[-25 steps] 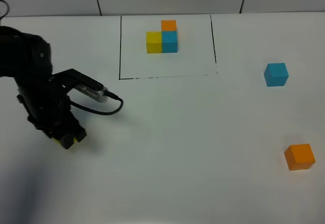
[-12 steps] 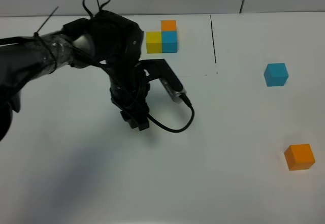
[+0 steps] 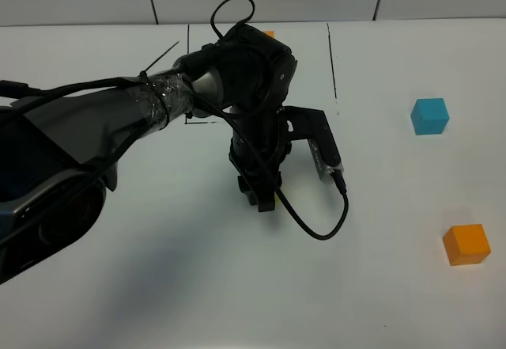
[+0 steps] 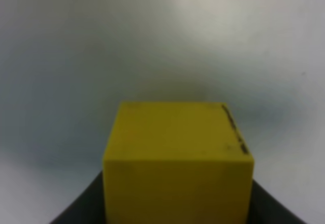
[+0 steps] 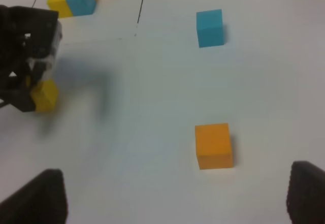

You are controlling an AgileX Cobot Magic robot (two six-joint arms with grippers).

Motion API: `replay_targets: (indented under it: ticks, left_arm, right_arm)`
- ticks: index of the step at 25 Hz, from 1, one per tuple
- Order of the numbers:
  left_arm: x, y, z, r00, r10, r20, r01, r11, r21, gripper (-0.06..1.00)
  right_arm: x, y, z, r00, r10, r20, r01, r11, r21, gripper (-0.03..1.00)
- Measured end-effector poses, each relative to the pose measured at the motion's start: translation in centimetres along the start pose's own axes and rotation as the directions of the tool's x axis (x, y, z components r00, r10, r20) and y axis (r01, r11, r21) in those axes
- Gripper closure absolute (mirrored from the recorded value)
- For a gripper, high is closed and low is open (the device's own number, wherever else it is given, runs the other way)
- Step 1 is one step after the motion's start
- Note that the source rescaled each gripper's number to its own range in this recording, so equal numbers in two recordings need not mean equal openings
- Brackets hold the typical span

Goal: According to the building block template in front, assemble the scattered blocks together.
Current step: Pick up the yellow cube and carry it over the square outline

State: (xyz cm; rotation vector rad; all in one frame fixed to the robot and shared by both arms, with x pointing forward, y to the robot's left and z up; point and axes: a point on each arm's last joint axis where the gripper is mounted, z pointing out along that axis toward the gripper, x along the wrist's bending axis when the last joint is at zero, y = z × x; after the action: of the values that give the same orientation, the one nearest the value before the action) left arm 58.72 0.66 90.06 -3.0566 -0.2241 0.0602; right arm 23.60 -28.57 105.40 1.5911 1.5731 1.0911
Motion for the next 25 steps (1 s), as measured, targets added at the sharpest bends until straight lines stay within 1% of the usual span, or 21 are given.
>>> replay_targets:
  ticks: [3, 8, 15, 20, 25]
  left_arm:
    - [-0.3, 0.3, 0.6, 0.999, 0.037, 0.007, -0.037, 0.999, 0.011, 0.93]
    - [-0.1, 0.5, 0.7, 0.999, 0.033, -0.013, -0.033, 0.999, -0.007, 0.93]
    - [-0.1, 0.5, 0.7, 0.999, 0.034, -0.017, -0.034, 0.999, -0.004, 0.93]
    - [-0.4, 0.8, 0.6, 0.994, 0.082, -0.067, -0.079, 0.996, 0.041, 0.93]
    - [-0.5, 1.2, 0.6, 0.993, 0.087, -0.08, -0.085, 0.996, 0.023, 0.93]
  right_arm:
    - [0.0, 0.0, 0.0, 1.0, 0.0, -0.001, 0.0, 1.0, 0.0, 0.22]
    - [0.1, 0.0, 0.0, 1.0, 0.004, -0.008, -0.004, 1.0, 0.0, 0.22]
    - [0.1, 0.0, 0.0, 1.0, 0.009, -0.016, -0.009, 1.0, 0.0, 0.22]
    - [0.1, 0.0, 0.0, 1.0, 0.009, -0.016, -0.009, 1.0, -0.001, 0.22]
    - [0.1, 0.0, 0.0, 1.0, 0.009, -0.016, -0.009, 1.0, -0.001, 0.22]
